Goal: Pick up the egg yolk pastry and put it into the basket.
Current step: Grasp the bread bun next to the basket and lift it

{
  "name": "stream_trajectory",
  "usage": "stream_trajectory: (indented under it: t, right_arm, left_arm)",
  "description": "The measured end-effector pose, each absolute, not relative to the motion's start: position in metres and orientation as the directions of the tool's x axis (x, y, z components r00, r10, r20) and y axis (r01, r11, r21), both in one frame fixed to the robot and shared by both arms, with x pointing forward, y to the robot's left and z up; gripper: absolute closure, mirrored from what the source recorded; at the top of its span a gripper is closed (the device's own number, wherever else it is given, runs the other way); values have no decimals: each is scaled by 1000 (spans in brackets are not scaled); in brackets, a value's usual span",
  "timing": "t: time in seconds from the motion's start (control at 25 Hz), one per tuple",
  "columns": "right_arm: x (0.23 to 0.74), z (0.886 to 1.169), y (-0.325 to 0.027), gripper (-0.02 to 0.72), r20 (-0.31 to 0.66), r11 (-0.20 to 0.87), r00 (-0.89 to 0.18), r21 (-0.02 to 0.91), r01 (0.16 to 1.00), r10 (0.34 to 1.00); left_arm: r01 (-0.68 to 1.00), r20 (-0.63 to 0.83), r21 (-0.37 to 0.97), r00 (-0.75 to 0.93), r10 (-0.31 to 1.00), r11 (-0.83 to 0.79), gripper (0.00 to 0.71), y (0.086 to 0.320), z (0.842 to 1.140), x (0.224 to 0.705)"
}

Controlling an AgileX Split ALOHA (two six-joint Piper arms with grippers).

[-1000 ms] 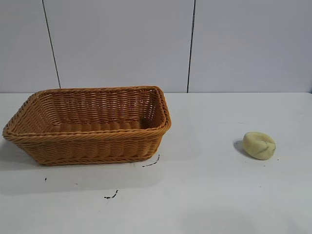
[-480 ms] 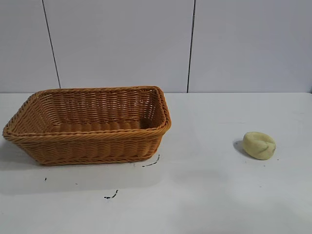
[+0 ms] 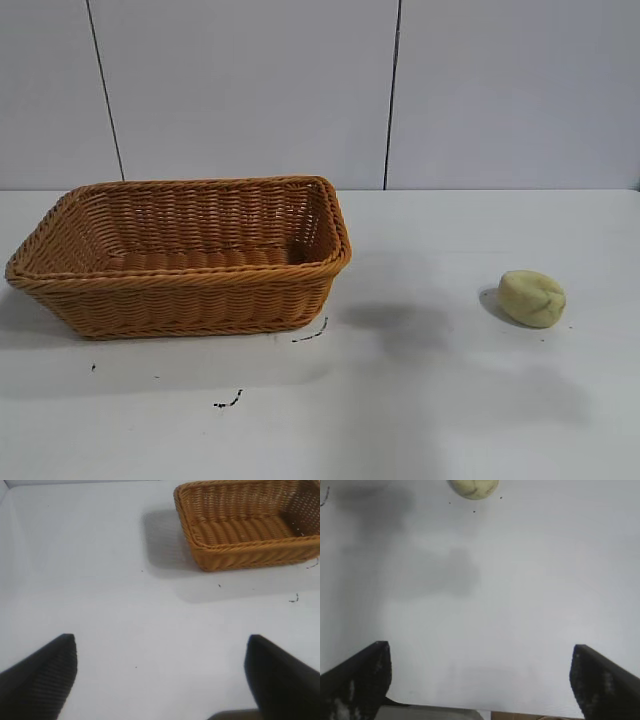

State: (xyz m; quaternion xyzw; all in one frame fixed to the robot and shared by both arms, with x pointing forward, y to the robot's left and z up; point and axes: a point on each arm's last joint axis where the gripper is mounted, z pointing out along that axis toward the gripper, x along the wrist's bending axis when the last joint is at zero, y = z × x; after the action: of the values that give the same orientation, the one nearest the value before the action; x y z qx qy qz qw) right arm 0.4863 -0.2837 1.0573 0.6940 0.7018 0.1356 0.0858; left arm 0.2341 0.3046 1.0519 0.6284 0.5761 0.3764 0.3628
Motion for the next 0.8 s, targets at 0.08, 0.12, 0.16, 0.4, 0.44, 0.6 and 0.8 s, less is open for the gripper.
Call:
stream_trajectory:
  t: [0.08, 0.12, 0.16, 0.4, 0.44, 0.6, 0.8]
  right_arm:
    - [511, 1050, -283, 8, 60, 12, -30, 282, 959, 998]
    - [524, 1046, -283, 8, 56, 16, -33, 271, 962, 998]
    - [537, 1042, -282, 8, 56, 18, -33, 262, 965, 998]
    - [595, 1014, -280, 8, 53, 19, -31, 218, 976, 998]
    - [602, 1009, -280, 8, 55, 17, -30, 212, 977, 998]
    - [618, 988, -270, 8, 57, 45, -56, 186, 982, 997]
    - [628, 962, -261, 8, 57, 70, -80, 169, 983, 995]
  left_arm:
    - [451, 55, 890, 53, 997, -73, 17, 305, 1052, 234]
    - [451, 55, 890, 53, 997, -73, 17, 305, 1052, 234]
    - [451, 55, 890, 53, 997, -73, 17, 305, 1052, 234]
    - [451, 55, 890, 53, 997, -73, 17, 305, 1052, 234]
    - [451, 55, 890, 53, 997, -73, 17, 305, 1052, 234]
    - [451, 55, 890, 53, 997, -73, 17, 305, 1052, 234]
    - [451, 55, 890, 53, 997, -73, 17, 305, 1052, 234]
